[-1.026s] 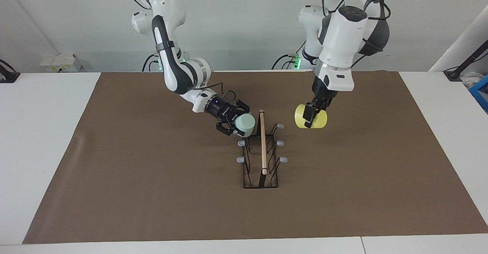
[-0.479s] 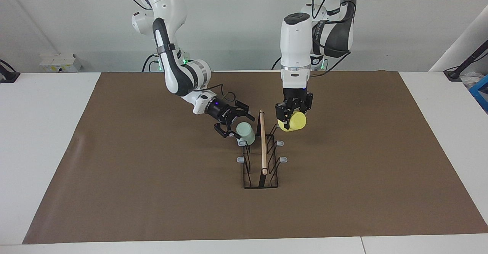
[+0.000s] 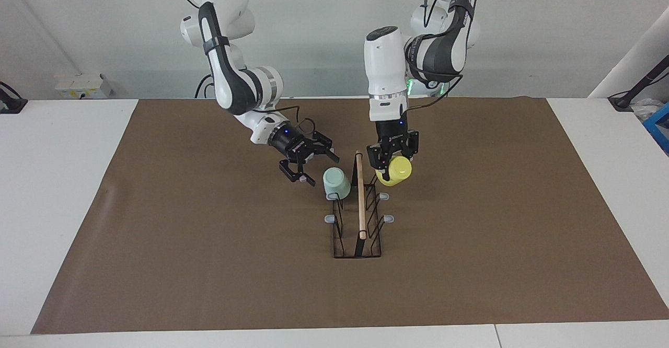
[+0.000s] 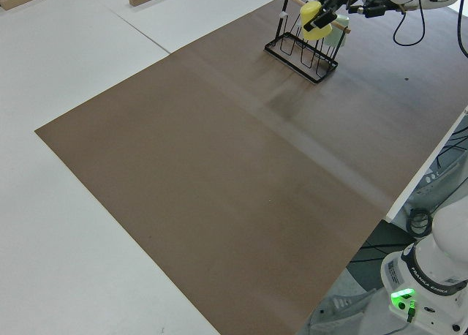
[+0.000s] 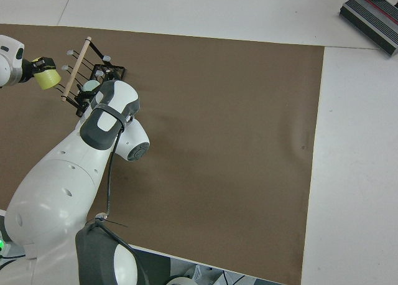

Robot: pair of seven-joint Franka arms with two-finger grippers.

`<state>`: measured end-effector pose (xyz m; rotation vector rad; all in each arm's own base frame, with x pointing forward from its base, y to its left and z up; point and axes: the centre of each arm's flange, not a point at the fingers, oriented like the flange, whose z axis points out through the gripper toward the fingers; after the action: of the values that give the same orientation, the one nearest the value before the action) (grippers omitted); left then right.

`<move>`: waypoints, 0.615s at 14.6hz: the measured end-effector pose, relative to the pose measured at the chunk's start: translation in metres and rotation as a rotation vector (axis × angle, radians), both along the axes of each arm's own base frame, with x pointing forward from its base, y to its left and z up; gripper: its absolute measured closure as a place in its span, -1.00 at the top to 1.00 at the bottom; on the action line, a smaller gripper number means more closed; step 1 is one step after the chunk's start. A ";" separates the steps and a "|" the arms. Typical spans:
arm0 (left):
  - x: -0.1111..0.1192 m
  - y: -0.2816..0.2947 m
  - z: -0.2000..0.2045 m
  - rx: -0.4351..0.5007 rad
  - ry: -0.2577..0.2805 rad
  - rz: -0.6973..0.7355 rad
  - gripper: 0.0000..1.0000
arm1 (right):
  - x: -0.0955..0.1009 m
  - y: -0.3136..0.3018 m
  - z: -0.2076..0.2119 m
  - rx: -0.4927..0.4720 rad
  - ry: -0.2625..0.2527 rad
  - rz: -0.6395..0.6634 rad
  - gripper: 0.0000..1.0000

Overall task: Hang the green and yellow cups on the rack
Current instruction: 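Open the right gripper and withdraw it from the green cup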

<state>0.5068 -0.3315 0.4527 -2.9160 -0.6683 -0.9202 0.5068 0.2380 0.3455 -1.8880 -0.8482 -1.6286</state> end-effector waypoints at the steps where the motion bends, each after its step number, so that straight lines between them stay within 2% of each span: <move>1: -0.001 -0.002 -0.005 0.008 -0.022 0.012 0.38 | 0.001 -0.007 0.006 -0.038 -0.006 0.000 1.00; 4: -0.010 -0.013 -0.023 0.009 -0.051 0.036 0.38 | 0.010 -0.039 0.016 -0.169 -0.039 0.027 1.00; 9: -0.023 -0.022 -0.039 0.004 -0.036 0.014 0.38 | 0.034 -0.108 0.021 -0.369 -0.074 0.097 1.00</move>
<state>0.4837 -0.3538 0.4138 -2.8943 -0.6867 -0.9744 0.5411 0.1305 0.3666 -1.9966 -1.3264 -1.5739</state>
